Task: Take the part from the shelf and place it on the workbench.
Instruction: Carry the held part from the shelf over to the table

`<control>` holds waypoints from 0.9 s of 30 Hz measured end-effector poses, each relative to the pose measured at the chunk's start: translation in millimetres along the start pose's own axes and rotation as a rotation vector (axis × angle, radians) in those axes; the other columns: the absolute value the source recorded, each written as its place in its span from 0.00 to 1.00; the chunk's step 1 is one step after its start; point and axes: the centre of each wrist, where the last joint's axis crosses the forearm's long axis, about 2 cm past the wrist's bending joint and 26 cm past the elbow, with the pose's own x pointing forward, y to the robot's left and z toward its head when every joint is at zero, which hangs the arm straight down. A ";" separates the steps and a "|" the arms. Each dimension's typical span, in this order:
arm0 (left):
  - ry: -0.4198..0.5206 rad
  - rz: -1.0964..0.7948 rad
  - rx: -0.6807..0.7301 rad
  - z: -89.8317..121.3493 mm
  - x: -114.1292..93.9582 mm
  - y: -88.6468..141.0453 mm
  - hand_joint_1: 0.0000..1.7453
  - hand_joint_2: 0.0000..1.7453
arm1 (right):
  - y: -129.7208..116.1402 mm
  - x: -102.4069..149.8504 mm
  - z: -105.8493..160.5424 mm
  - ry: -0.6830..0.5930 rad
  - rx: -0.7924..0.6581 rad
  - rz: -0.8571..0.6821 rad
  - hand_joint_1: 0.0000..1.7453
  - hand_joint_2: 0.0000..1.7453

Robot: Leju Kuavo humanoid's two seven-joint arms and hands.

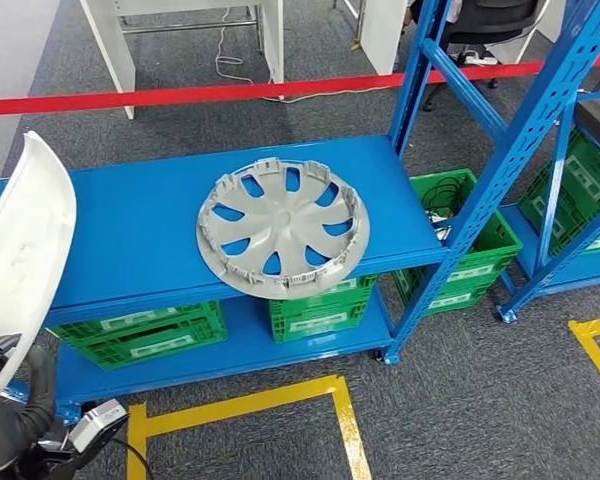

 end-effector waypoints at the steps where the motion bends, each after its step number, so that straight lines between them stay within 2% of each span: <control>1: 0.004 0.001 0.000 0.6 0.3 -0.4 1.00 1.00 | 0.1 -0.1 0.0 0.000 0.001 0.000 0.00 0.00; 27: 0.035 0.034 -0.021 8.8 12.6 -7.5 1.00 1.00 | 0.2 4.6 -0.5 -0.023 0.003 0.003 0.00 0.00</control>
